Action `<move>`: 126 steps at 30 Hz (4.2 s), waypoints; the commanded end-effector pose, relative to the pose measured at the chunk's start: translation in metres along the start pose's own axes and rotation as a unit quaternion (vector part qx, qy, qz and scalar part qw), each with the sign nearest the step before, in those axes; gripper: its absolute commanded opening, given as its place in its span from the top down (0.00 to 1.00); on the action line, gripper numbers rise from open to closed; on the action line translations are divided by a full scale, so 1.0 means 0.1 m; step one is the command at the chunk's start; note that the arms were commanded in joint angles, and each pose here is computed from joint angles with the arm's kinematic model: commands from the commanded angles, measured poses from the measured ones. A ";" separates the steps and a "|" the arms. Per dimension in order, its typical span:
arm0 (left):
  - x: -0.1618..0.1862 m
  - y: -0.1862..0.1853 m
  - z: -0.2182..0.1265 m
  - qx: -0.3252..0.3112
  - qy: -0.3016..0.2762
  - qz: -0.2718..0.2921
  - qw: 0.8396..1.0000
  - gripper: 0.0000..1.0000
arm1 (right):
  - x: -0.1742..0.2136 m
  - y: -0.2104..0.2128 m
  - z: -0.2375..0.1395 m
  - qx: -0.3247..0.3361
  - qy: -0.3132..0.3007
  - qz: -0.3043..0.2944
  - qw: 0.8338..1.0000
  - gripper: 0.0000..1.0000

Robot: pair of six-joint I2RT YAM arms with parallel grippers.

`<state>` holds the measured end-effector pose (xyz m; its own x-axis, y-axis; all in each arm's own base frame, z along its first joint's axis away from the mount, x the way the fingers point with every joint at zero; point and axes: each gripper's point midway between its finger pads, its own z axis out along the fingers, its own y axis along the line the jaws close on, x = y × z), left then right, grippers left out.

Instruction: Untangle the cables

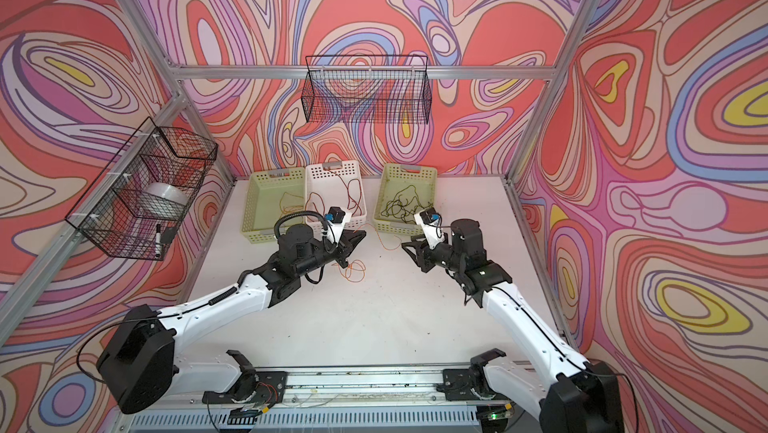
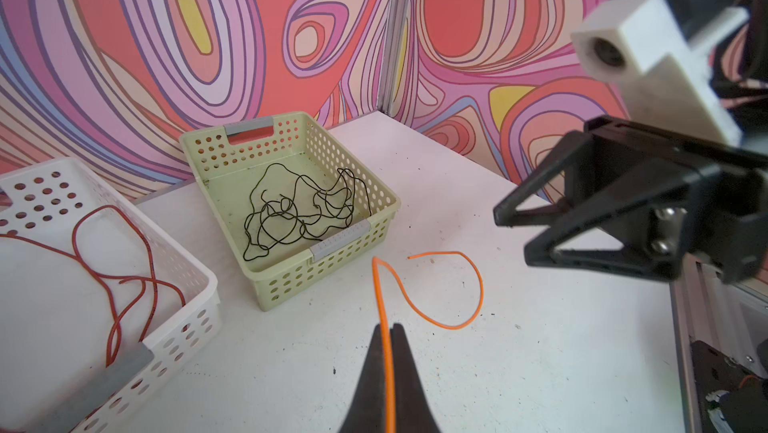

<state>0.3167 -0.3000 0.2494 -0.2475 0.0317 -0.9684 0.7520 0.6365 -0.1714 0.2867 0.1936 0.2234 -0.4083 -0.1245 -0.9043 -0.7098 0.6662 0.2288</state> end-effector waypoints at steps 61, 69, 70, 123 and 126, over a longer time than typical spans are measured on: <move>-2.03 -0.07 -0.53 -0.110 -0.144 0.063 0.981 1.00 | 1.57 0.38 1.16 0.013 0.020 0.020 1.000 0.88; -2.07 0.12 -0.67 -0.140 -0.137 0.061 0.979 1.00 | 1.57 0.28 1.08 0.042 0.005 0.023 0.999 0.87; -2.03 0.14 -0.68 -0.143 -0.131 0.058 0.979 1.00 | 1.53 0.28 1.05 0.041 -0.007 0.021 0.999 0.88; 0.85 0.01 0.09 0.098 0.175 0.229 0.953 0.35 | 0.71 0.12 0.71 0.128 0.041 -0.112 0.985 1.00; 0.91 0.06 0.18 0.094 0.182 0.226 0.952 0.42 | 0.69 0.12 0.71 0.130 0.038 -0.110 0.985 1.00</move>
<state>0.3044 -0.3026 0.1528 -0.0738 0.5474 -0.8336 0.9148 0.3700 0.1620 0.2881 0.2426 0.1243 -0.3306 -0.3477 -0.8774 -0.6148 0.7847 -0.0793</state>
